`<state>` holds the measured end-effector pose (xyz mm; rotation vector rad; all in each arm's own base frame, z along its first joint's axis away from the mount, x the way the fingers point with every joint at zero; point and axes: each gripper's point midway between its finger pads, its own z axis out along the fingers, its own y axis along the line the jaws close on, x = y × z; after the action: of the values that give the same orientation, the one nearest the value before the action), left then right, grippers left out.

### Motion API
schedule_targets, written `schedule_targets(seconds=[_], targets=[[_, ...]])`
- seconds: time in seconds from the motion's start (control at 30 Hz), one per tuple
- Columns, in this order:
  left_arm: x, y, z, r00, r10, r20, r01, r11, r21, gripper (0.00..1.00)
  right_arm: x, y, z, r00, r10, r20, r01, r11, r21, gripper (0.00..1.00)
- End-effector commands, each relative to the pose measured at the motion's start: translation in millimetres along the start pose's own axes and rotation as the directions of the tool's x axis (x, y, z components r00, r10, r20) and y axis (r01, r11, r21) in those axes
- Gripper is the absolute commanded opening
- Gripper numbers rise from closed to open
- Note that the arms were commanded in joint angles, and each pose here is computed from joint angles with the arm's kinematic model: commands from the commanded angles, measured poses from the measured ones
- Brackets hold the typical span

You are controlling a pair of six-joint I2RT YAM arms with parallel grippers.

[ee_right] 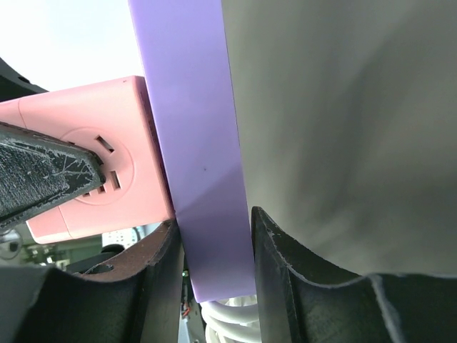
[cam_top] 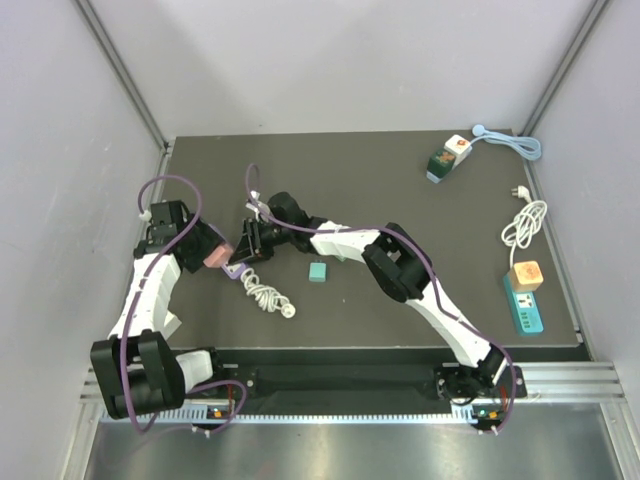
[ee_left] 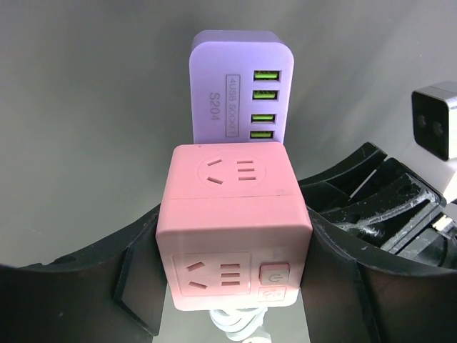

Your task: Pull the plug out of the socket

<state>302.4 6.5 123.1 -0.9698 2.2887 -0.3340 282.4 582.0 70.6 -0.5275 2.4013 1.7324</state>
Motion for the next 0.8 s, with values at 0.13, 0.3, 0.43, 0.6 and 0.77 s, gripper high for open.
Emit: schedule_targets(seconds=[0.13, 0.3, 0.43, 0.6, 0.77], targets=[[-16.7, -86.6, -47.3, 1.000, -0.027, 0.005, 0.024, 0.939, 0.343, 0.00, 25.0, -139.0, 2.5, 0.941, 0.311, 0.132, -0.337, 0.889, 0.311, 0.00], [-16.8, -84.0, -50.7, 1.000, -0.016, 0.025, 0.007, 0.945, 0.326, 0.00, 11.3, -140.2, 1.1, 0.935, 0.319, 0.158, -0.353, 0.885, 0.304, 0.00], [-9.8, -96.1, -56.9, 1.000, -0.017, -0.003, 0.017, 0.919, 0.395, 0.00, 13.8, -152.7, -2.7, 0.932, 0.310, 0.188, -0.360, 0.851, 0.383, 0.00], [-7.6, -100.6, -57.2, 0.995, -0.091, -0.047, 0.102, 0.906, 0.410, 0.00, 23.9, -164.5, -7.5, 0.931, 0.305, 0.199, -0.362, 0.830, 0.425, 0.00], [-15.4, -88.8, -40.0, 0.972, -0.219, -0.087, 0.234, 0.938, 0.256, 0.00, 30.7, -167.7, -12.7, 0.959, 0.223, 0.176, -0.283, 0.808, 0.517, 0.00]])
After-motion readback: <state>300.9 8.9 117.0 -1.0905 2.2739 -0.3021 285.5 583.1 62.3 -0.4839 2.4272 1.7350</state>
